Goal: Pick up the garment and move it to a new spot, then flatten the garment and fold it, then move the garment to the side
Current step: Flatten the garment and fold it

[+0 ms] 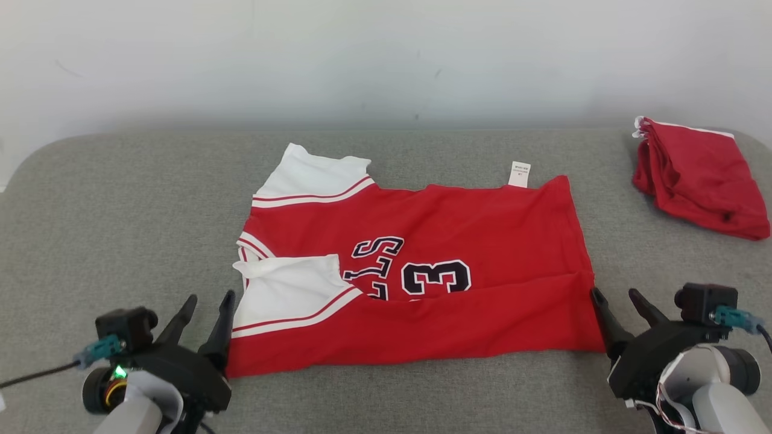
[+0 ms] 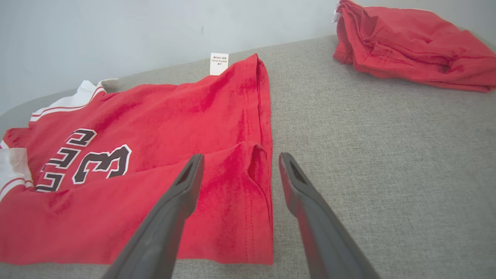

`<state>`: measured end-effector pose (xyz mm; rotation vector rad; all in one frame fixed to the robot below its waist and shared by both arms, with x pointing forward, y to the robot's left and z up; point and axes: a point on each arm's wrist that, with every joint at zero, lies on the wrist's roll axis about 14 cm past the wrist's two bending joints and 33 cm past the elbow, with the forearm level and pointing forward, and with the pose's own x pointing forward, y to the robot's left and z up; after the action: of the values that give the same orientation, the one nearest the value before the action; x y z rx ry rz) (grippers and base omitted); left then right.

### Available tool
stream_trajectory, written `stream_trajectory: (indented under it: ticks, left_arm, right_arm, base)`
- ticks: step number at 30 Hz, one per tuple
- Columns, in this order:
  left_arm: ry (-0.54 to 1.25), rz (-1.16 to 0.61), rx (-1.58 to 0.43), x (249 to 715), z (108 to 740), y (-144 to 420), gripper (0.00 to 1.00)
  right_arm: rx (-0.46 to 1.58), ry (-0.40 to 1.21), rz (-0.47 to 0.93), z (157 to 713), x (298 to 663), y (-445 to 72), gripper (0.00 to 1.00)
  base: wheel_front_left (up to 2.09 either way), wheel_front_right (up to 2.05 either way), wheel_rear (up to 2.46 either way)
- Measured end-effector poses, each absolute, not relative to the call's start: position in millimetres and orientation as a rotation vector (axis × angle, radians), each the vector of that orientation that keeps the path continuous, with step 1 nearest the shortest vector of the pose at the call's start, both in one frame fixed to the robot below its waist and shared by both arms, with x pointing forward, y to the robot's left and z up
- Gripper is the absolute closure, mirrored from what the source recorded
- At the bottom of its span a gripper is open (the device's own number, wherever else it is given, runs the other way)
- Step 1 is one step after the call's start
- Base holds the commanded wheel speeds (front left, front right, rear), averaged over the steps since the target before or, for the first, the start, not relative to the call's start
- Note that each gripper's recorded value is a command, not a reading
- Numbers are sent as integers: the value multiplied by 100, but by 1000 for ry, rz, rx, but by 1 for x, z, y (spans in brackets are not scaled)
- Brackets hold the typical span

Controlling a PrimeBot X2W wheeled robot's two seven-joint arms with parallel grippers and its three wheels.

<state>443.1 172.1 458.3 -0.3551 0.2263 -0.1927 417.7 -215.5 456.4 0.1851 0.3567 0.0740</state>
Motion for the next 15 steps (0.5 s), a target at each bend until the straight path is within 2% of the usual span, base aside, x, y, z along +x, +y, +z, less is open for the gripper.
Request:
stream_trajectory:
  ticks: [8, 15]
  left_arm:
    - [255, -154, -334, 410, 438, 183, 0]
    - [293, -125, -345, 395, 420, 183, 0]
  right_arm:
    - [106, 413, 78, 433, 398, -221, 0]
    - [86, 464, 70, 413, 394, -221, 0]
  base:
    - [0, 0, 0]
    - [0, 0, 0]
